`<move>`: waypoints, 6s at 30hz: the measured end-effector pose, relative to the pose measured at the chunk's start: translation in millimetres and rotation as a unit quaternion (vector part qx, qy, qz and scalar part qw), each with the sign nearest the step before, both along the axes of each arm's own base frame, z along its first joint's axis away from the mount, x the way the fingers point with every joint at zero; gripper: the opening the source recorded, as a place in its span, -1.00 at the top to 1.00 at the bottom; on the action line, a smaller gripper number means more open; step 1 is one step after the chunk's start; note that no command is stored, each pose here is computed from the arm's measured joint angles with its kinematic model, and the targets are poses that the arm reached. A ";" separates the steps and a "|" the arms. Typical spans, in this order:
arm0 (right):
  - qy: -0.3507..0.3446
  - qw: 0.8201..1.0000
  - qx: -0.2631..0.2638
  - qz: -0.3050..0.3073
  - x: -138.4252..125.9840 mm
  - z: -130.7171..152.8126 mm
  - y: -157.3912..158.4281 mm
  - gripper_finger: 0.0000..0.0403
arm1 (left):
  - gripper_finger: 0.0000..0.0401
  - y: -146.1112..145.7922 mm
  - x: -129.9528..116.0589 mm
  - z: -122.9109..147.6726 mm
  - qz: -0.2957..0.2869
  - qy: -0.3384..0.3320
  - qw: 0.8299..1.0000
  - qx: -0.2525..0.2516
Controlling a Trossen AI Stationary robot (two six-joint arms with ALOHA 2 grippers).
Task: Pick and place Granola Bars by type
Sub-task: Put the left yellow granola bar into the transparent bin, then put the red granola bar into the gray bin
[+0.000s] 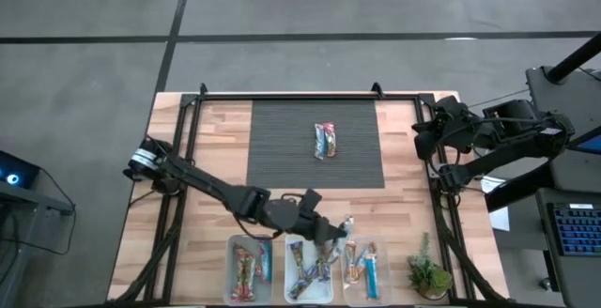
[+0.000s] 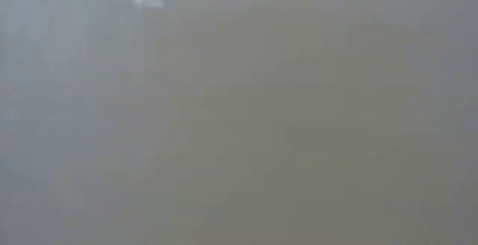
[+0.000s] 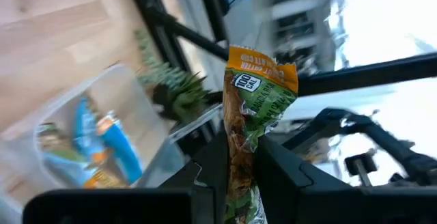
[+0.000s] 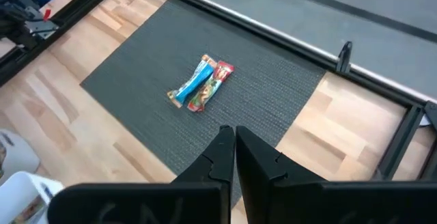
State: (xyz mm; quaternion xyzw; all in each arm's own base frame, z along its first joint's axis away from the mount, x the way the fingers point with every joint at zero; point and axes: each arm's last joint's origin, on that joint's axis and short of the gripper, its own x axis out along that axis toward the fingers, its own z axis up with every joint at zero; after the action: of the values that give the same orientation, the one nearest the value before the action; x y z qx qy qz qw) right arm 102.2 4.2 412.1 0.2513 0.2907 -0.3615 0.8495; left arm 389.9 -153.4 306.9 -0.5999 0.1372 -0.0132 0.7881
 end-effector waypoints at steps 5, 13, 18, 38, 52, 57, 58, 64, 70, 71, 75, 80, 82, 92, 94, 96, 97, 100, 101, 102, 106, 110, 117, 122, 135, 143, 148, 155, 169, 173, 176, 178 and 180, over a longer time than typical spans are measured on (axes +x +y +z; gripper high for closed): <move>0.001 1.000 0.006 0.004 0.1 -0.2 0.4 0.96 | 0.75 -15.1 -5.2 -16.4 0.014 -0.012 1.000 -0.002; -0.002 1.000 0.012 -0.001 0.7 -0.4 0.6 0.96 | 0.75 -23.5 -8.2 -14.8 0.041 -0.015 0.999 -0.026; 0.010 1.000 -0.001 0.013 1.6 -0.6 0.7 0.96 | 0.75 -22.7 -7.5 -8.0 0.093 -0.025 0.994 -0.055; 0.019 1.000 -0.009 0.023 1.3 -1.0 0.7 0.96 | 0.75 -60.4 78.3 -39.4 0.100 -0.019 0.984 -0.144; 0.027 0.999 -0.018 0.033 1.2 -1.1 0.7 0.96 | 0.75 -70.1 98.8 -47.9 0.135 0.087 0.976 -0.148; 0.029 0.999 -0.020 0.036 1.2 -1.1 0.7 0.96 | 0.75 -72.5 96.1 -49.1 0.140 0.104 0.973 -0.152; 0.029 0.999 -0.020 0.036 1.2 -1.1 0.7 0.96 | 0.75 -73.4 95.2 -49.6 0.142 0.108 0.971 -0.157; 0.029 0.999 -0.020 0.036 1.2 -1.1 0.7 0.96 | 0.75 -78.1 88.5 -56.7 0.153 0.148 0.963 -0.164; 0.029 0.999 -0.020 0.036 1.2 -1.1 0.7 0.96 | 0.75 -77.4 88.8 -55.5 0.152 0.145 0.965 -0.160; 0.029 0.999 -0.020 0.036 1.2 -1.1 0.7 0.96 | 0.75 -77.4 88.6 -55.8 0.151 0.146 0.965 -0.157; 0.029 0.999 -0.020 0.036 1.2 -1.1 0.7 0.96 | 0.75 -77.7 87.9 -57.0 0.142 0.154 0.967 -0.147; 0.029 0.999 -0.020 0.036 1.2 -1.1 0.7 0.96 | 0.75 -78.1 87.8 -57.1 0.136 0.157 0.967 -0.147; 0.029 0.999 -0.020 0.036 1.2 -1.1 0.7 0.96 | 0.75 -78.0 87.5 -57.7 0.136 0.161 0.967 -0.145; 0.028 0.999 -0.019 0.034 1.3 -1.1 0.7 0.96 | 0.64 -78.6 87.0 -58.4 0.130 0.166 0.967 -0.144; 0.028 0.999 -0.019 0.034 1.3 -1.1 0.7 0.96 | 0.57 -78.6 87.2 -58.5 0.123 0.170 0.967 -0.147; 0.028 0.999 -0.019 0.034 1.2 -1.1 0.7 0.96 | 0.50 -77.9 87.6 -58.5 0.120 0.172 0.966 -0.150; 0.028 0.999 -0.019 0.034 1.3 -1.1 0.7 0.96 | 0.47 -77.5 87.8 -58.5 0.118 0.173 0.966 -0.151; 0.028 0.999 -0.019 0.034 1.3 -1.1 0.7 0.96 | 0.42 -74.9 89.1 -58.5 0.121 0.172 0.966 -0.152; 0.028 0.999 -0.019 0.034 1.3 -1.1 0.7 0.96 | 0.41 -73.7 89.8 -58.4 0.122 0.171 0.966 -0.153; 0.028 0.999 -0.019 0.034 1.3 -1.0 0.7 0.96 | 0.41 -72.7 90.4 -58.2 0.124 0.170 0.965 -0.155; 0.028 0.999 -0.019 0.034 1.3 -1.1 0.7 0.96 | 0.41 -70.3 91.5 -58.2 0.127 0.170 0.965 -0.157; 0.028 0.999 -0.019 0.034 1.3 -1.1 0.7 0.96 | 0.41 -70.3 91.4 -58.3 0.127 0.171 0.965 -0.157; 0.028 0.999 -0.019 0.034 1.3 -1.1 0.7 0.96 | 0.41 -70.3 91.5 -58.2 0.127 0.170 0.965 -0.157; 0.028 0.999 -0.019 0.035 1.3 -1.1 0.7 0.96 | 0.42 -70.4 91.6 -57.9 0.124 0.168 0.966 -0.151; 0.028 0.999 -0.019 0.034 1.3 -1.1 0.7 0.96 | 0.99 -69.1 92.2 -57.5 0.131 0.162 0.967 -0.144; 0.028 0.999 -0.019 0.034 1.3 -1.1 0.7 0.96 | 1.00 -67.1 89.3 -45.3 0.117 0.146 0.976 -0.109; 0.028 0.999 -0.019 0.034 1.1 -1.0 0.6 0.96 | 1.00 -53.6 76.8 0.0 0.113 0.085 0.990 0.005; 0.029 0.999 -0.012 0.040 1.3 -1.3 1.1 0.96 | 1.00 -30.5 53.5 58.7 0.123 0.023 0.978 0.169; 0.042 0.994 0.021 0.096 3.5 -2.2 4.8 0.96 | 1.00 37.6 -8.6 138.6 0.137 0.053 0.882 0.447; 0.026 0.992 0.031 0.122 7.2 0.2 6.7 0.96 | 1.00 62.0 -22.5 143.3 0.149 0.106 0.860 0.477; 0.000 0.988 0.031 0.150 12.6 4.2 8.7 0.96 | 1.00 78.1 -31.2 147.6 0.156 0.131 0.849 0.487; -0.018 0.985 0.026 0.167 17.6 7.1 10.1 0.96 | 1.00 87.4 -32.8 149.6 0.163 0.139 0.843 0.493; -0.033 0.983 0.021 0.177 21.6 9.5 11.1 0.96 | 1.00 93.8 -32.1 149.7 0.167 0.144 0.839 0.498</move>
State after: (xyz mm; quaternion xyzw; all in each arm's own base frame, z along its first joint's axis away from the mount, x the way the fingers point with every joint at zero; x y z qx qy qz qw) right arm 123.8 15.3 421.5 0.2252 0.3099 -0.1912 0.9037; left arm 357.8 -59.6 456.6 -0.1358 0.1352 0.2757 0.9420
